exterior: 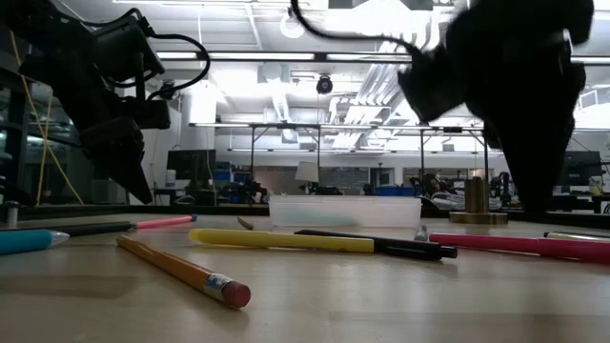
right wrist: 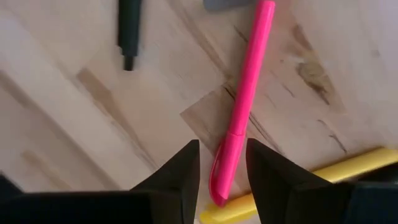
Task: Pick & place school supplies into a supply box
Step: Put the pink highlighter into the supply box
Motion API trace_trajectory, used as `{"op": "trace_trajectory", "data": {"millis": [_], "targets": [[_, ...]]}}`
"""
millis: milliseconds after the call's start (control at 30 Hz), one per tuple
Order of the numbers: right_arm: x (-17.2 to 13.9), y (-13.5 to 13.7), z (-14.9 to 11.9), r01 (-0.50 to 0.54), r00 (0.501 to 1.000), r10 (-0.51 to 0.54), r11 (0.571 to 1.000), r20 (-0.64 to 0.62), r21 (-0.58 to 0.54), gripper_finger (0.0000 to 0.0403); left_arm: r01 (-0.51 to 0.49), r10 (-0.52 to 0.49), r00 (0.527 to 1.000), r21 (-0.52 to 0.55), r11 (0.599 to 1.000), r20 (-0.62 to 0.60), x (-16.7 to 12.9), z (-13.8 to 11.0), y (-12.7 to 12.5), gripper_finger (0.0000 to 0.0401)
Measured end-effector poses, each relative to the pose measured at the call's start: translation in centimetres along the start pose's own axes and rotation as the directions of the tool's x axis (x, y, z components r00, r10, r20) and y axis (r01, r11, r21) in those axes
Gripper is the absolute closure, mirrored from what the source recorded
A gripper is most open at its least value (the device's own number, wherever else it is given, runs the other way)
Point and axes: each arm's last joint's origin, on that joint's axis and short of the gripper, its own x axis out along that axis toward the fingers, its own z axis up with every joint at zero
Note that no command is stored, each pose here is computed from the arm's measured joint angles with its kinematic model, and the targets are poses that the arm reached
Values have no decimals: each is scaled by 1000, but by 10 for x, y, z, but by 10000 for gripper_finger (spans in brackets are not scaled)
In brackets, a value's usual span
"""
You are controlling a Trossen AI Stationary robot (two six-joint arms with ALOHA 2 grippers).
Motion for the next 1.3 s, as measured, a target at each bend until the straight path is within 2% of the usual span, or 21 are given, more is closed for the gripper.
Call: {"op": "trace_trajectory", "data": {"millis": [300,700,1300], "targets": [[26,-2,6,68,997,-67,998,-22,15,295,-1,1,1000,0,1000,1,0,0,0,178],[30,-3,9,80,997,-80,997,0,19,298,-2,2,1000,0,1000,0,0,0,0,178],[30,-5,9,101,995,-102,993,10,63,395,-1,1,1000,0,1000,0,0,0,0,178]]}}
